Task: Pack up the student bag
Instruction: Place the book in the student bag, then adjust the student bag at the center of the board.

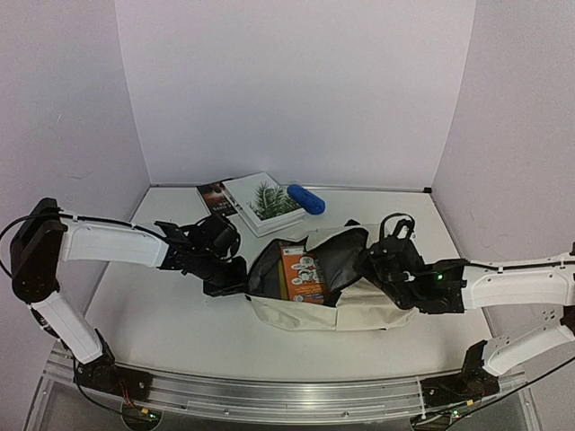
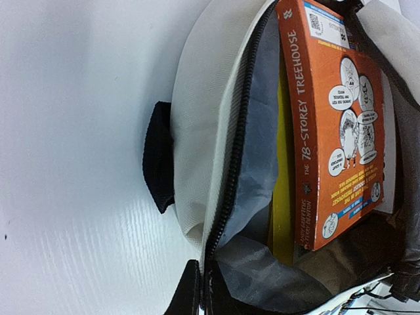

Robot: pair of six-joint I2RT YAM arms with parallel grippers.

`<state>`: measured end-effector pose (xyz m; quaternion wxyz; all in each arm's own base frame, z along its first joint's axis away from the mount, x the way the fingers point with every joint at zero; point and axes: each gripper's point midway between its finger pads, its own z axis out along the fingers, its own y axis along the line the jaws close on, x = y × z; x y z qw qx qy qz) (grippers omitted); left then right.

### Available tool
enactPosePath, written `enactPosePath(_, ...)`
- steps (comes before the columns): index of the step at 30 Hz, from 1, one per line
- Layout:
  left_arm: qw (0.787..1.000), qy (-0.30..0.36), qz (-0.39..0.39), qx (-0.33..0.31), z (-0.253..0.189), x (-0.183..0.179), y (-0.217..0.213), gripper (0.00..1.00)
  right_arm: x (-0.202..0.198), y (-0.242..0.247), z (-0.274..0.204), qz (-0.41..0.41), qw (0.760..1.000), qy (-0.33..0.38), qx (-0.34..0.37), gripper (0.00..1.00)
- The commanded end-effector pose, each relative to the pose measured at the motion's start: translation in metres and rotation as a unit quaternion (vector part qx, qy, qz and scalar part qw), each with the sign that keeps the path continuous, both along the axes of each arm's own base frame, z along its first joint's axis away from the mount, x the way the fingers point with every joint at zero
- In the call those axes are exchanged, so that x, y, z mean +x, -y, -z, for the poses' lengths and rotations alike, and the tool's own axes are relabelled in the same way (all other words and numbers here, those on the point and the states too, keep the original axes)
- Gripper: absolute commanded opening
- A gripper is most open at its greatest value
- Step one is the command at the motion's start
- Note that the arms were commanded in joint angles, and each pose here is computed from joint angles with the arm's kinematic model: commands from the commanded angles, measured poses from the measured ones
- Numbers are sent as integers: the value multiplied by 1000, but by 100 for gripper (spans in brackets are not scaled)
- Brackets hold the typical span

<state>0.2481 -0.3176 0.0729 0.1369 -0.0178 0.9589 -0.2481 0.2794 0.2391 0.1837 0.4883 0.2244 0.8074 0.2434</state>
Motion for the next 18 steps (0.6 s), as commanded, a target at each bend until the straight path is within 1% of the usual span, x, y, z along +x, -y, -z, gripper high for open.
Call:
enactPosePath(1,998,-31,-48,9,3,-18,-28,0,-24,8,67,12,993,-110,27,0)
enactPosePath(3,998,-33,-56,2,1,-21,-32,0,-30,9,82,11,990,-134,33,0)
enactPosePath(4,998,-31,-58,-2,0,-21,-33,0,-31,9,84,9,990,-138,35,3)
enactPosePath(6,998,-24,-60,-8,-6,-22,-34,0,-30,8,77,3,991,-129,31,14)
enactPosePath(7,998,-17,-59,-9,-10,-20,-34,2,-29,8,71,-2,993,-119,22,21)
enactPosePath(8,998,-10,-57,-10,-14,-19,-34,6,-27,8,63,-6,994,-110,19,30)
enactPosePath(10,999,4,-53,-9,-24,-16,-35,16,-25,14,50,-8,996,-91,-6,48)
enactPosePath(11,999,11,-51,-8,-29,-14,-35,23,-24,18,44,-6,996,-84,-15,56)
enactPosePath(14,998,30,-49,-9,-44,-8,-36,44,-25,28,26,-8,997,-60,-41,71)
enactPosePath(15,998,31,-50,-8,-47,-6,-38,50,-25,30,17,-16,998,-49,-44,78)
enactPosePath(16,998,33,-51,-9,-51,-4,-40,55,-26,31,10,-22,998,-39,-47,84)
enactPosePath(18,998,37,-51,-12,-57,0,-42,61,-26,32,-9,-40,997,-16,-60,94)
